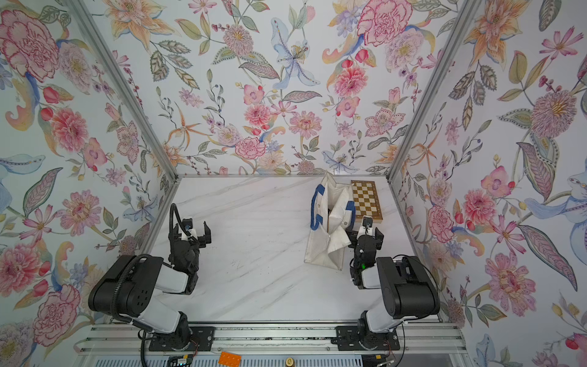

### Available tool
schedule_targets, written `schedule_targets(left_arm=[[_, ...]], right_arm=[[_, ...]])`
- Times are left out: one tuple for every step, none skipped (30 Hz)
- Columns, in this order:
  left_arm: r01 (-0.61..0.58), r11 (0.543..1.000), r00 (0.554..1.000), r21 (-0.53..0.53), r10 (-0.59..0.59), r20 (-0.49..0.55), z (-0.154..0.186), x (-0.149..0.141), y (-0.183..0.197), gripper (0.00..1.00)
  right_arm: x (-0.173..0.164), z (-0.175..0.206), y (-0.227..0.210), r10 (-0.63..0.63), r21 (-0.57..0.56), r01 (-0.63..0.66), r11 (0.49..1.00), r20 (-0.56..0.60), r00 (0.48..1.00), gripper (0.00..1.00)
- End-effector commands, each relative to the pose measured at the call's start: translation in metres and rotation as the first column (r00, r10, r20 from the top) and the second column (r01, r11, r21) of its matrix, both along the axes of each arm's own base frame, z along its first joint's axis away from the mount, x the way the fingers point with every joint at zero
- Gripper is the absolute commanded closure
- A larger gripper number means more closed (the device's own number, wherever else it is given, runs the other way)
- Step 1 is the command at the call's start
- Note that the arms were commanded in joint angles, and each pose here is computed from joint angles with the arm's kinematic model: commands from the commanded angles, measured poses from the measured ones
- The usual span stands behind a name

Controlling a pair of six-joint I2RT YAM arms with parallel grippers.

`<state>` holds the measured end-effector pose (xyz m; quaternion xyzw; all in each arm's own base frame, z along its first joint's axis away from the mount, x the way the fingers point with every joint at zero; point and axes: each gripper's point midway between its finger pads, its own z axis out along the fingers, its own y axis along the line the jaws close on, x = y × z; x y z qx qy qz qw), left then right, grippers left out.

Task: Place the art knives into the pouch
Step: Reset both arms

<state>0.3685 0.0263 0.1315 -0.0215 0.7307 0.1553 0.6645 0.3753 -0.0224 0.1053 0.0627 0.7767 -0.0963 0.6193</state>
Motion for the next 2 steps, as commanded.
schedule_targets(left_arm=[[-0.022, 1.000, 0.999, -0.004, 0.022, 0.028, 0.0079, 0.0009, 0.0039, 0.01], [-0.026, 1.000, 0.999, -0.002, 0.026, 0.033, 0.0088, 0.0001, 0.0042, 0.01]], right_arm=[[0.0031, 0.0062, 0.0023, 0.010, -0.011, -0.010, 1.000, 0.022, 1.000, 0.01], [0.0028, 0.0060, 0.0022, 0.009, -0.011, -0.009, 1.000, 0.021, 1.000, 0.01]])
